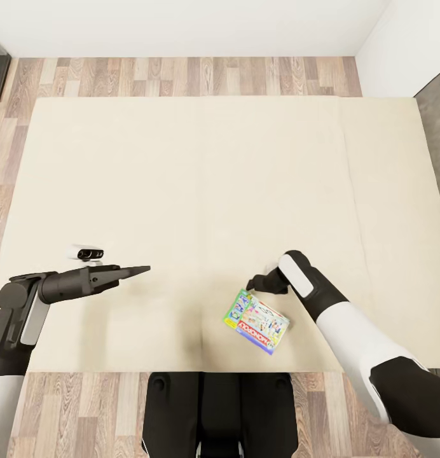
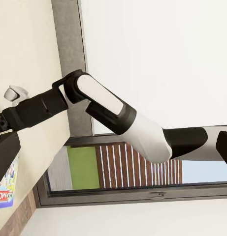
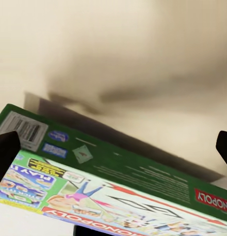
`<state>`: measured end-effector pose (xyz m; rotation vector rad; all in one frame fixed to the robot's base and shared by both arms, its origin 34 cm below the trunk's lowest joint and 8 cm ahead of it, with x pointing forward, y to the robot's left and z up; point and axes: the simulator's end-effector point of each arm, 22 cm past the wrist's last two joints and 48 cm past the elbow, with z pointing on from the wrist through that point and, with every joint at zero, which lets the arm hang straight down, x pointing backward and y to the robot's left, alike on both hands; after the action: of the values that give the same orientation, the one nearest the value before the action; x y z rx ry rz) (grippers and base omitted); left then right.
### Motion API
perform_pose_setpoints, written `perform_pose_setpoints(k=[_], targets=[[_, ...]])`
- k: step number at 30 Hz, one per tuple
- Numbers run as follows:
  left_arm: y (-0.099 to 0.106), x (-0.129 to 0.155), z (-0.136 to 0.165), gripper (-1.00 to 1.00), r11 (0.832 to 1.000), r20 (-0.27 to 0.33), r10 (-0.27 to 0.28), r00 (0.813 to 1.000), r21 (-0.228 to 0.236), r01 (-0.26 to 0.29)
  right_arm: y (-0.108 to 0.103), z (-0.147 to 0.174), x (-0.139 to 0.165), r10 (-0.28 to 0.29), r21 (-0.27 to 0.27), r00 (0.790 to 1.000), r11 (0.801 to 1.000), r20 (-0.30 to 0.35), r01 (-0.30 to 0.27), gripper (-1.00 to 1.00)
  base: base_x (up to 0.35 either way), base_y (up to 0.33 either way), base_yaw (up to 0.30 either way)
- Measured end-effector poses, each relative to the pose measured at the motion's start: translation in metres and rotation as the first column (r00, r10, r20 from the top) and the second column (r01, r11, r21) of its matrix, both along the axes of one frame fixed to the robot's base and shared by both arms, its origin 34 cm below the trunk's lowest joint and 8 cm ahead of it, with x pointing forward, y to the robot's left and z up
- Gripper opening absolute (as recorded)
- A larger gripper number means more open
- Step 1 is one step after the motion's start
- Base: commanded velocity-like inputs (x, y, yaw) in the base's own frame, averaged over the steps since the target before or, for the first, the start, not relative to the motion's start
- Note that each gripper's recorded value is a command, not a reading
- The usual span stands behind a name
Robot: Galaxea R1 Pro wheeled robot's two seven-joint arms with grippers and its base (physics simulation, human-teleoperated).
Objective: Put all the toys in the child's room - the three board games (two on the bed and one on the table), the two jigsaw puzzles on the table, and the tennis ball on the table - inside the toy box on the table in the child's room.
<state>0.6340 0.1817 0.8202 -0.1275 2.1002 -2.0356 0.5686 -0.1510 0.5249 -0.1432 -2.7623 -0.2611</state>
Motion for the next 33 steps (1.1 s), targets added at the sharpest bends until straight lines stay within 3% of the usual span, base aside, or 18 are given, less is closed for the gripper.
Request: perform_pose_setpoints(k=[16, 25, 33], targets=[[0.0, 0.0, 0.0, 1.0, 1.0, 0.0, 0.0, 1.0, 0.0, 0.0, 0.004, 0.002, 0.003, 0.0, 0.046, 1.0, 0.999, 0.012, 0.0, 1.0, 0.0, 0.0, 0.0], [0.0, 0.0, 0.0, 1.0, 1.0, 0.0, -0.001, 1.0, 0.0, 0.001, 0.02, 0.007, 0.002, 0.041, 0.122, 0.999, 0.991, 0.034, -0.044, 1.0, 0.0, 0.0, 0.0], [0.0, 0.0, 0.0, 1.0, 1.0, 0.0, -0.001, 1.0, -0.001, 0.001, 0.005, 0.007, 0.003, 0.055, 0.119, 0.997, 0.991, 0.044, -0.06, 1.0, 0.0, 0.0, 0.0]])
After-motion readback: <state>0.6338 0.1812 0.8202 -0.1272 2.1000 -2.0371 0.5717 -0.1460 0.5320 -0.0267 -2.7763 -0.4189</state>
